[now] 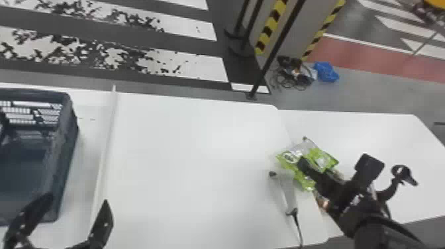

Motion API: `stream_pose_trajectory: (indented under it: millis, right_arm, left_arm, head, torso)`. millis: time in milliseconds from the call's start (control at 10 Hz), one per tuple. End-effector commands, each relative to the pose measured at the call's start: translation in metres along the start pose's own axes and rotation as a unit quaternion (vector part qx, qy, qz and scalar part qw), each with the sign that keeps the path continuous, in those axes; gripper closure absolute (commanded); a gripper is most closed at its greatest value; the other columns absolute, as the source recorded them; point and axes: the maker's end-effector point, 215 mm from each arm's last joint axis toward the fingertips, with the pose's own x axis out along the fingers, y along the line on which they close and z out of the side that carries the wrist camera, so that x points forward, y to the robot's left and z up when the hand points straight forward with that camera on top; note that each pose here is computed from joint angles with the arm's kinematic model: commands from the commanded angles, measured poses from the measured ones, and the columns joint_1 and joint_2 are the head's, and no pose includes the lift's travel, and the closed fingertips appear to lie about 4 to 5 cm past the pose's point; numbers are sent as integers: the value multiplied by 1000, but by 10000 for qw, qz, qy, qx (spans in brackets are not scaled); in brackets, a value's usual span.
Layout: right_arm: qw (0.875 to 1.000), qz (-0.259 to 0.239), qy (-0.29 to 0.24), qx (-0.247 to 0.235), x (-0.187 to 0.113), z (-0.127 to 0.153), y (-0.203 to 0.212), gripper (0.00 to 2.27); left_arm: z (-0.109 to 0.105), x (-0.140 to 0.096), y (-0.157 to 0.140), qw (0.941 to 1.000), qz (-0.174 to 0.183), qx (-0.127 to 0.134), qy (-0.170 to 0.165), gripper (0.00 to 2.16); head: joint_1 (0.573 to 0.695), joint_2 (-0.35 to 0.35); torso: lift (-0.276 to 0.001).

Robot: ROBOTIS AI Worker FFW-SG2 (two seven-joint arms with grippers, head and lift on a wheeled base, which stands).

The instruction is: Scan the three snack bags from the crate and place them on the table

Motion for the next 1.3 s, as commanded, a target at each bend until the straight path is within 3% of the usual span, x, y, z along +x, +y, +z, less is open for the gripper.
stream_pose_trajectory:
  millis: [0,200,300,400,500,600,800,900,1200]
  right_arm:
    - [9976,672,-63,-157,-29,-15,79,66]
    - [9868,1549,111,-459,-64,-53,177,66]
    - [9794,1844,-369,-734,-79,-50,218,63]
    - [9707,2071,-876,-848,-98,-46,254,60]
    - [9621,2315,-1257,-707,-117,-42,280,60]
    - [9527,2410,-1757,-582,-137,-33,292,60]
    - [9362,2410,-2535,-350,-182,-29,289,63]
    - [9389,2378,-2458,-387,-185,-36,283,63]
    - [9565,2017,-1970,-748,-175,-59,237,83]
  left_arm:
    - [-2,0,-3,10000,-9,-23,12,63]
    - [-3,0,-2,9999,96,-49,23,63]
    - [-4,1,-3,9999,99,-66,30,63]
    - [-4,1,-3,9999,111,-75,16,63]
    - [-2,1,-1,9998,158,-85,-17,63]
    - [3,2,-3,9998,173,-90,-57,63]
    - [6,-2,0,9998,186,-111,16,63]
    - [0,-6,5,9995,205,-66,231,63]
    - [12,-21,29,9990,352,-18,282,63]
  head:
    - [695,-350]
    - [695,-350]
    - [695,-350]
    - [695,-305]
    - [695,-271]
    - [695,-207]
    - [695,-162]
    - [695,-156]
    - [695,-161]
  torso:
    - [-37]
    - [-37]
    - [-37]
    - [-37]
    - [-37]
    - [-37]
    - [-37]
    - [-37]
    - [-37]
